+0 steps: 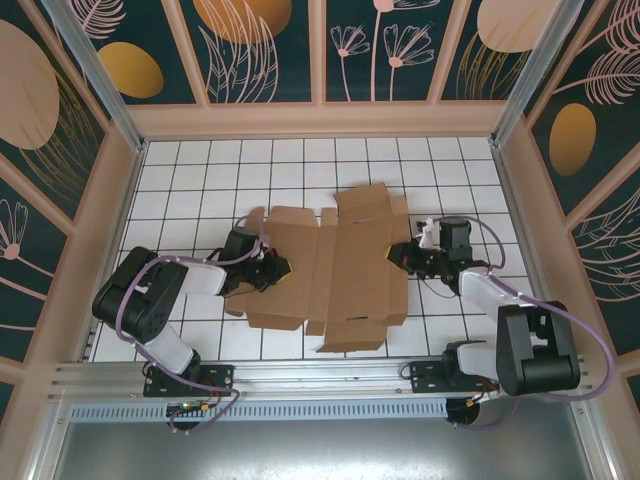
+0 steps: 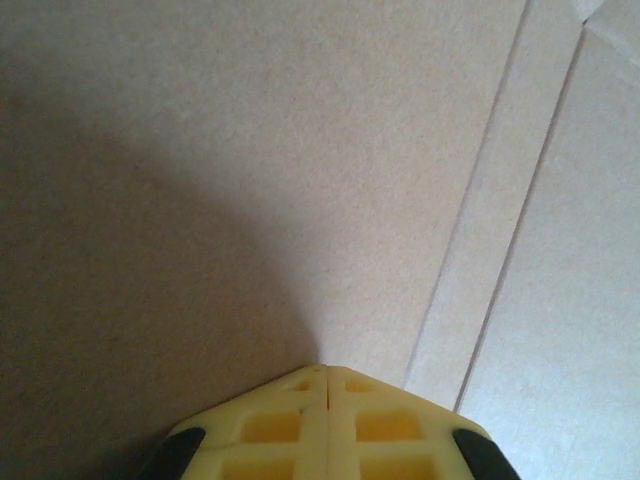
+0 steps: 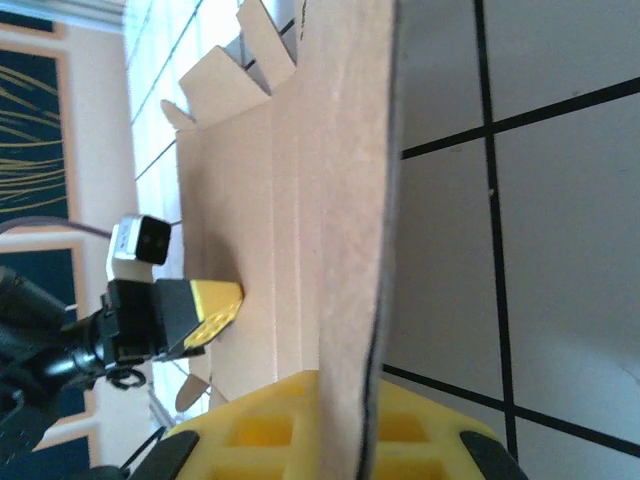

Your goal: Fold the paper box

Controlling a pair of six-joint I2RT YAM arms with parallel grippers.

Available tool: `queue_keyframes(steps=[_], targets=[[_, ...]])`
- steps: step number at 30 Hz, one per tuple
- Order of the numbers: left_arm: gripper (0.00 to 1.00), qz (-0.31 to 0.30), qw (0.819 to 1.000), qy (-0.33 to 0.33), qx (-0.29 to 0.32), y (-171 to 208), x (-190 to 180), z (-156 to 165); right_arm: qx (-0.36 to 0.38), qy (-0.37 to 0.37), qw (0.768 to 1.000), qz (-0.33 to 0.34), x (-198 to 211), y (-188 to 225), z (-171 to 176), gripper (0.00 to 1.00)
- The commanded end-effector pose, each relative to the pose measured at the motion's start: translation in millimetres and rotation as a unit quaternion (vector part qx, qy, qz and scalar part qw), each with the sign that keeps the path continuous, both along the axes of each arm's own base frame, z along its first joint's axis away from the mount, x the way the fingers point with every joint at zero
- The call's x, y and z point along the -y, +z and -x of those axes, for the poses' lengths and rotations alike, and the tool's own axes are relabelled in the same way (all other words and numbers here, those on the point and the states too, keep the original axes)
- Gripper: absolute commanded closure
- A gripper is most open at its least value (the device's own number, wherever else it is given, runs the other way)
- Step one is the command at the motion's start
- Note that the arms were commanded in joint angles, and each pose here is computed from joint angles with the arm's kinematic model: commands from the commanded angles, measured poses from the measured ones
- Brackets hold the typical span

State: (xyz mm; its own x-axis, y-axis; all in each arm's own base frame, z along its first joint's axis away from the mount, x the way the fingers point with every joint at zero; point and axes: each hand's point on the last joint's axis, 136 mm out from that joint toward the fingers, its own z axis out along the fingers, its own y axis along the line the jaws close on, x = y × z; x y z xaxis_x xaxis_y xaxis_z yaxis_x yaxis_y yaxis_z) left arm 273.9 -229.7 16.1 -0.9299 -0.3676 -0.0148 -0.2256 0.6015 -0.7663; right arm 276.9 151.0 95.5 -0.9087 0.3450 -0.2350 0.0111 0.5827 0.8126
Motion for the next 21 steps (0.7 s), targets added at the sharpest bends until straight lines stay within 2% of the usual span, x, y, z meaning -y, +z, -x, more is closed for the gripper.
queue_keyframes(steps=[1, 4, 7, 9, 13, 15, 18, 21], targets=[[1.0, -0.019, 0.999, -0.01, -0.037, -13.8, -1.6, 23.8, 0.025, -0.024, 0.995, 0.096, 22.4, 11.4, -15.0, 0.99], [1.0, -0.014, 0.999, -0.039, -0.03, -9.0, 17.1, 30.5, 0.019, -0.021, 0.988, 0.15, 29.5, 24.7, -26.8, 0.98], [1.0, 0.007, 0.998, -0.061, -0.024, -2.1, 36.3, 35.2, 0.019, -0.007, 0.973, 0.232, 36.2, 36.2, -36.8, 0.98], [1.0, 0.025, 0.997, -0.074, -0.006, 11.4, 46.8, 31.8, 0.019, 0.008, 0.956, 0.292, 42.9, 44.3, -44.9, 0.98], [1.0, 0.06, 0.993, -0.091, 0.033, 48.1, 58.5, 24.7, 0.022, 0.045, 0.928, 0.37, 51.5, 52.5, -59.7, 0.98], [1.0, 0.039, 0.994, -0.085, 0.063, 66.9, 54.2, 16.8, 0.027, 0.06, 0.92, 0.387, 49.8, 55.1, -65.7, 0.97], [1.0, -0.029, 0.992, -0.059, 0.109, 86.1, 32.3, 4.6, 0.033, 0.095, 0.911, 0.4, 38.2, 52.6, -69.4, 0.97], [0.99, -0.064, 0.991, -0.026, 0.115, 88.4, 9.4, -5.0, 0.026, 0.136, 0.913, 0.383, 19.3, 45.4, -70.3, 0.96]])
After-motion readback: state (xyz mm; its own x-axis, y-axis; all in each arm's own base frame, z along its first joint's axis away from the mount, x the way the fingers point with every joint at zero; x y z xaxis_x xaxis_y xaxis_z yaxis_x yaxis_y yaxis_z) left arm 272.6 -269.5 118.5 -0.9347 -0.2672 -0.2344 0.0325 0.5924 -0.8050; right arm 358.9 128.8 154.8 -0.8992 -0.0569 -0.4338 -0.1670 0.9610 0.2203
